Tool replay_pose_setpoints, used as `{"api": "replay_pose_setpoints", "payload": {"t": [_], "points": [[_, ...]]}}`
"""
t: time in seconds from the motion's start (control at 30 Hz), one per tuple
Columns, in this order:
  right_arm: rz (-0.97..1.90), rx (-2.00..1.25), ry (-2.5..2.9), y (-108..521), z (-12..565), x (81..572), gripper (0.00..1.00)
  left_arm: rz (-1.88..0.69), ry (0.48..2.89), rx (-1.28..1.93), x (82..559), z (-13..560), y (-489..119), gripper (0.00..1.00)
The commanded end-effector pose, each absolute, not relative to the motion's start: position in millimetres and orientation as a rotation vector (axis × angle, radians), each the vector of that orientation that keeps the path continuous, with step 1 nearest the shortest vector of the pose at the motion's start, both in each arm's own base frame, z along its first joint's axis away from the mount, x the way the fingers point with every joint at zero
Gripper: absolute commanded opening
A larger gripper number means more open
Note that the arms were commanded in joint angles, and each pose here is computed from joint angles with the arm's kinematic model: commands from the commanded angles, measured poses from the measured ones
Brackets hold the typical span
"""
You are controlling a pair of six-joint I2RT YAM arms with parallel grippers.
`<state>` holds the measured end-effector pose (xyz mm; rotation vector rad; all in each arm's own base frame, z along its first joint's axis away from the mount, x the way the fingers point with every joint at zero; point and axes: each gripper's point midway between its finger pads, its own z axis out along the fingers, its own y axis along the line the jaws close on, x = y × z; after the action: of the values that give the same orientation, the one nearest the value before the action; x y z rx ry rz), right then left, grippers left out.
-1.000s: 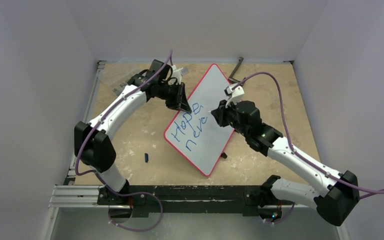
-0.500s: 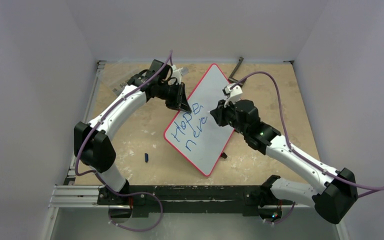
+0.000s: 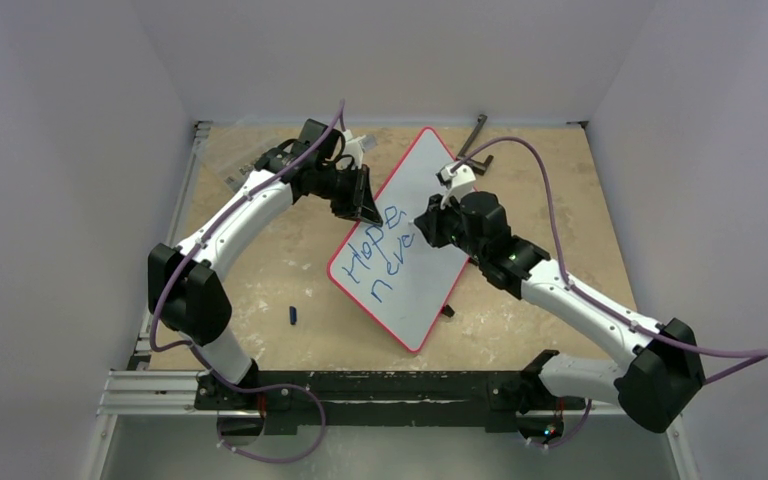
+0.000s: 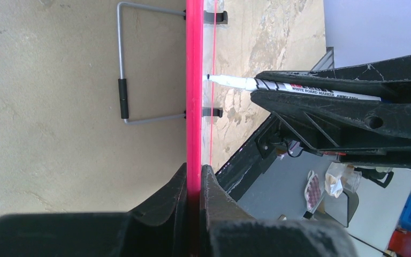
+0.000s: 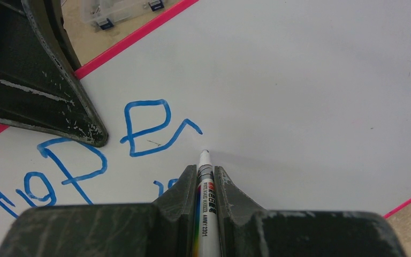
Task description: Write a sentence on the whiteboard
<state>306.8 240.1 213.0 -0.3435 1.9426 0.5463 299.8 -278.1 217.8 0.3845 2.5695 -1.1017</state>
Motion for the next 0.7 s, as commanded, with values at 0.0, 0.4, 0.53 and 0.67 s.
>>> {"api": "replay_pose_setpoints", "payload": {"t": [0.0, 0.4, 0.53, 0.67], "points": [[0.58, -0.337, 1.854, 246, 243, 318, 0.0, -1.0, 2.456, 0.404, 311, 244, -267, 0.0], [0.56, -0.325, 1.94, 234, 201, 308, 0.0, -1.001, 2.454, 0.403, 311, 245, -267, 0.0], [0.561, -0.309, 1.96, 228, 192, 302, 0.0, -1.002, 2.455, 0.405, 311, 245, -268, 0.0], [0.57, -0.297, 1.972, 225, 187, 295, 0.0, -1.003, 2.453, 0.405, 311, 245, -268, 0.0]]}}
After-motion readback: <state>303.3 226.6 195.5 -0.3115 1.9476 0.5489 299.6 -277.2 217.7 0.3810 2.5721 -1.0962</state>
